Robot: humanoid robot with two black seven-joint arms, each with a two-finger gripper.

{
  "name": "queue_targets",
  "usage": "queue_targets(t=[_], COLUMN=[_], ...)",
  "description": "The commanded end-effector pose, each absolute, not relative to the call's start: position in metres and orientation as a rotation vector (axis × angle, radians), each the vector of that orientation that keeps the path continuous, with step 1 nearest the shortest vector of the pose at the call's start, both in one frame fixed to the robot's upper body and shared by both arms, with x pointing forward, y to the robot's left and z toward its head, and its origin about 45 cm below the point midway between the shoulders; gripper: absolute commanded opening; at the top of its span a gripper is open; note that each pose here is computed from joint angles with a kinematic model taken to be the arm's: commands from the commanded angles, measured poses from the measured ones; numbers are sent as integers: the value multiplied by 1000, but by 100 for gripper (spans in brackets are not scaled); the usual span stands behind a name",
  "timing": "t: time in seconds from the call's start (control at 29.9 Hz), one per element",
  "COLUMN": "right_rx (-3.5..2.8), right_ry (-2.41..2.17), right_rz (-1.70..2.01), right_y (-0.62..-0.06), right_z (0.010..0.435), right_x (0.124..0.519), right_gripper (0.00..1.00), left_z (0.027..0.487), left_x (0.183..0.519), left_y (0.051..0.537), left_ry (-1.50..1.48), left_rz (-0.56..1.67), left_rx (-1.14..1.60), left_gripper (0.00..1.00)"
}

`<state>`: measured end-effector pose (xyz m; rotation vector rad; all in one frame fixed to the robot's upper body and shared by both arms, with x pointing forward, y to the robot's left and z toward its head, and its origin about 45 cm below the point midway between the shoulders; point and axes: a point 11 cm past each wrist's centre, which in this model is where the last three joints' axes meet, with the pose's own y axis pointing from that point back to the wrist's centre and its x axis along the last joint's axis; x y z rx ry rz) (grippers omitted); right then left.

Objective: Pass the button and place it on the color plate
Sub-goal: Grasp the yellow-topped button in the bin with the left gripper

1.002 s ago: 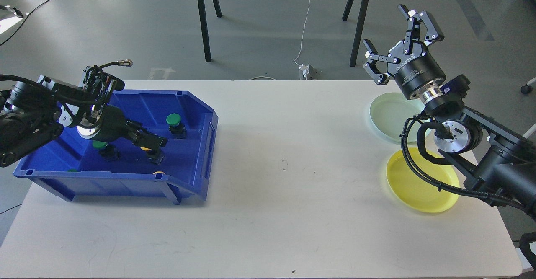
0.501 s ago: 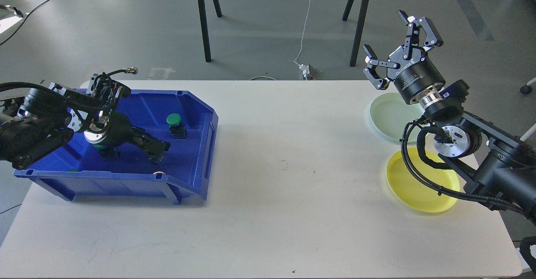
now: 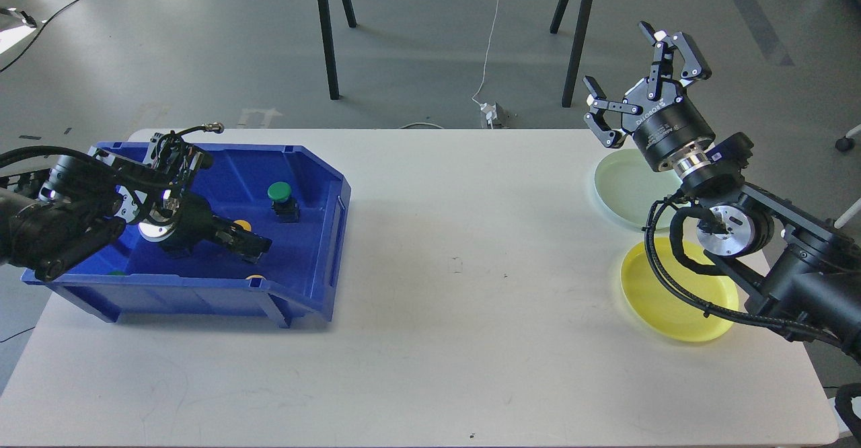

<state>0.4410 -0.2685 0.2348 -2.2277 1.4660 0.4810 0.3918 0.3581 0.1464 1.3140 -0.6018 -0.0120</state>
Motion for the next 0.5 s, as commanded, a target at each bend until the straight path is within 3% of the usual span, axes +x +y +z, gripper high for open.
queue_targets(t=[0.0, 0.2, 0.47], right_rx=[-2226, -2225, -2225], right_ry=[1472, 1478, 1480], right_rz=[485, 493, 497], right_y=[-270, -270, -271], right_z=[233, 229, 228], right_x=[440, 438, 438], right_gripper=[99, 99, 99], left_z=[144, 144, 145], left_x=[391, 394, 395], left_y=[358, 362, 361], left_ry=[-598, -595, -595], left_rz=[-18, -8, -4], left_rx=[1320, 1334, 1331], left_gripper=[66, 34, 24])
